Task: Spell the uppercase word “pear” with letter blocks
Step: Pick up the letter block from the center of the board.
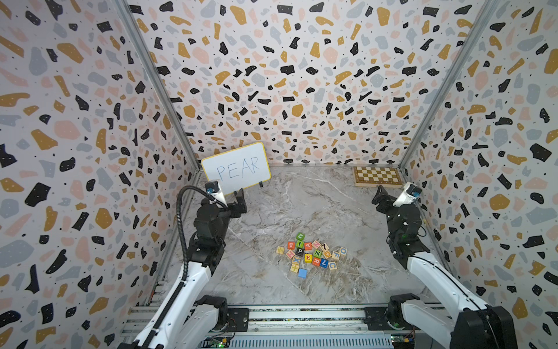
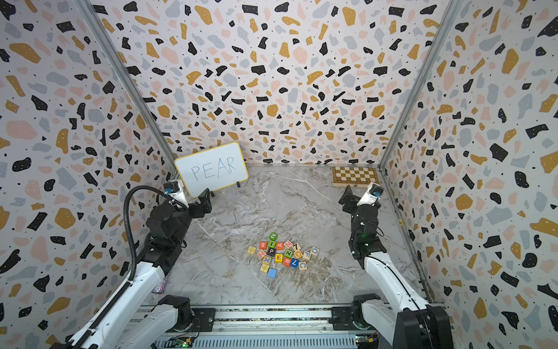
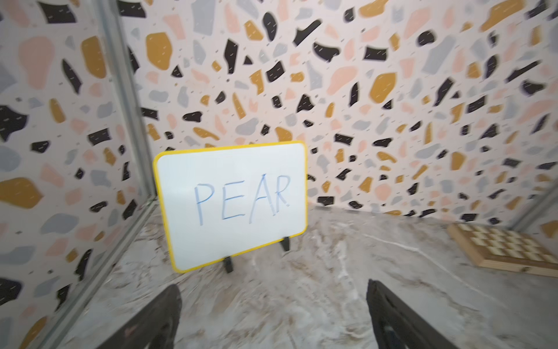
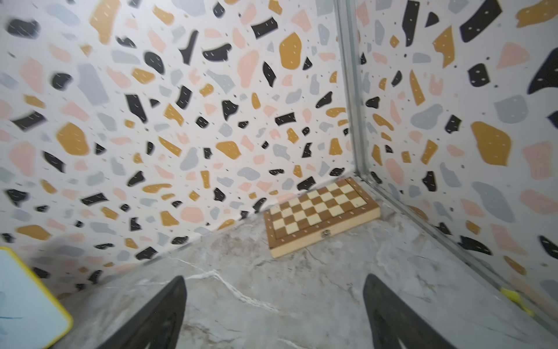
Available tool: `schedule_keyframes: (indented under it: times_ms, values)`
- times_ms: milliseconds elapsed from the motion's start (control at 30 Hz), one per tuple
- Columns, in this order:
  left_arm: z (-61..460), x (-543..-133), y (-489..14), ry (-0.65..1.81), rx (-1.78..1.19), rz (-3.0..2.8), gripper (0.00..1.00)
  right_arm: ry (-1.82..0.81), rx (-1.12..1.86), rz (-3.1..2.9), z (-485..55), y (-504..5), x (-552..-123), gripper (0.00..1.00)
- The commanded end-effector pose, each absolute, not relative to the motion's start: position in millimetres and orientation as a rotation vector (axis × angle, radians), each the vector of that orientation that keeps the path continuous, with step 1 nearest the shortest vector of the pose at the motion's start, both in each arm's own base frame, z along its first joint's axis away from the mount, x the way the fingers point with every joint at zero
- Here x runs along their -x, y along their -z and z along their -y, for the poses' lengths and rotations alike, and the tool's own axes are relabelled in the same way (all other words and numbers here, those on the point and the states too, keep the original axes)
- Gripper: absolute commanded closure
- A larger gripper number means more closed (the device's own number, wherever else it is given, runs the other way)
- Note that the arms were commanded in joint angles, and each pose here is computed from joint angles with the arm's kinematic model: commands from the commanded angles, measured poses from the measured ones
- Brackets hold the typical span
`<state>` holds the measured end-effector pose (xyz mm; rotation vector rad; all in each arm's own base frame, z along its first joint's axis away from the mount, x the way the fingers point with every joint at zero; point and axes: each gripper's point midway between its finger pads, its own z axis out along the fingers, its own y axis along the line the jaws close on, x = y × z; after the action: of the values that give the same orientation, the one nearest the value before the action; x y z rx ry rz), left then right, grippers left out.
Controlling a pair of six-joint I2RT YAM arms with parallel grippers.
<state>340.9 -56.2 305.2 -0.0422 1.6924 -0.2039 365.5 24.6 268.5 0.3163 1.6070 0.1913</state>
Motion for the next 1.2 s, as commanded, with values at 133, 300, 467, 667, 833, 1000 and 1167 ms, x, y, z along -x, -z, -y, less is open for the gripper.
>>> schedule_keyframes:
  times_ms: [133, 300, 467, 667, 833, 1000, 1167]
  values:
    - [144, -299, -233, 0.326, -0.255, -2.132, 0.19, -0.283, 0.332, -1.923, -185, -193, -308, 0.08]
    - [154, -282, -204, 0.323, -0.354, -2.250, 0.34, -0.453, 0.517, -1.898, -224, -162, -274, 0.06]
    - [169, -275, -194, 0.401, -0.418, -2.330, 0.41, -0.517, 0.492, -1.853, -224, -159, -277, 0.04]
    - [192, -263, -170, 0.540, -0.449, -2.499, 0.40, -0.685, 0.359, -1.918, -194, -142, -290, 0.06]
    - [213, -247, -163, 0.572, -0.428, -2.576, 0.36, -0.650, 0.348, -1.947, -184, -130, -274, 0.06]
    - [237, -230, -154, 0.559, -0.466, -2.630, 0.35, -0.629, 0.387, -1.959, -184, -117, -246, 0.06]
    - [250, -235, -136, 0.450, -0.557, -2.686, 0.39, -0.616, 0.456, -1.830, -198, -138, -238, 0.06]
